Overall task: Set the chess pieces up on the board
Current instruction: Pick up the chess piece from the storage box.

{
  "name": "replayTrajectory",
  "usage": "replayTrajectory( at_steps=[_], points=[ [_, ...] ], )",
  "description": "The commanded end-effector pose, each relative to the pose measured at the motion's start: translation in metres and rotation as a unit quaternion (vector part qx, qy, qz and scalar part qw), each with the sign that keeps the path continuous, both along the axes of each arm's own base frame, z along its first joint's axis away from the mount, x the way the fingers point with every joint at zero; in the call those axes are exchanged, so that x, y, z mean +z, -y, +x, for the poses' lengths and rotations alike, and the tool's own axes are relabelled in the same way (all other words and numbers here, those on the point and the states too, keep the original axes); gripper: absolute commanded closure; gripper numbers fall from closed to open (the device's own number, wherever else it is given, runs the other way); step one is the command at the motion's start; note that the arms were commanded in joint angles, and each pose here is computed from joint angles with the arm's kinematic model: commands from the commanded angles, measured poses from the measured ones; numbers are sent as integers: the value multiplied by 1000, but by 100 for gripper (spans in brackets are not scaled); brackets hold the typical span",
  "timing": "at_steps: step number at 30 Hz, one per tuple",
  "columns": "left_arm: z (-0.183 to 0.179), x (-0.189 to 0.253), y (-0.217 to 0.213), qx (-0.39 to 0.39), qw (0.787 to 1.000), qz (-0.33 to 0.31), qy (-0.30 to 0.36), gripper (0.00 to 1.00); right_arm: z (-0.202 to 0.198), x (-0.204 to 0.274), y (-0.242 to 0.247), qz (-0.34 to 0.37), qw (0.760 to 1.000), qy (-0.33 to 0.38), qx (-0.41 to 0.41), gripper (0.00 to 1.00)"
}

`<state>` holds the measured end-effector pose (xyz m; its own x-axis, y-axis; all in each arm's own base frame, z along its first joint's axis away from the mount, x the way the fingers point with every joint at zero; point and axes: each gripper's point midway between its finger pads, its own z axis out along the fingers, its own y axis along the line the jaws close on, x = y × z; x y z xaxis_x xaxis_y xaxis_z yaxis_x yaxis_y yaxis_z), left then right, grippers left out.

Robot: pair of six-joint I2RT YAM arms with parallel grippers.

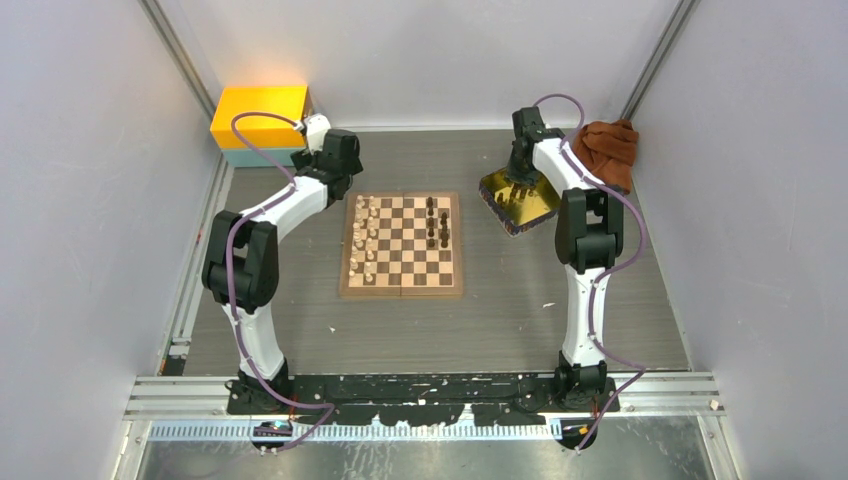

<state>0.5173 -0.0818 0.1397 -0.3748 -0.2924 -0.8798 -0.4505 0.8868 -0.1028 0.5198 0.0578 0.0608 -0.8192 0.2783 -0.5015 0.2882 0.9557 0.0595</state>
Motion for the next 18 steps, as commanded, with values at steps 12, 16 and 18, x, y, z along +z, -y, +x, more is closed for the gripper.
replayTrajectory(
  at_steps=[12,16,18],
  points=[
    [7,15,-1,3,1000,-7,27,6,2,12,0,10,1000,15,-4,71],
    [7,16,0,3,1000,-8,28,6,1,11,0,9,1000,13,-3,79],
    [7,16,-1,3,1000,-8,28,6,0,11,0,9,1000,13,-4,84]
  ],
)
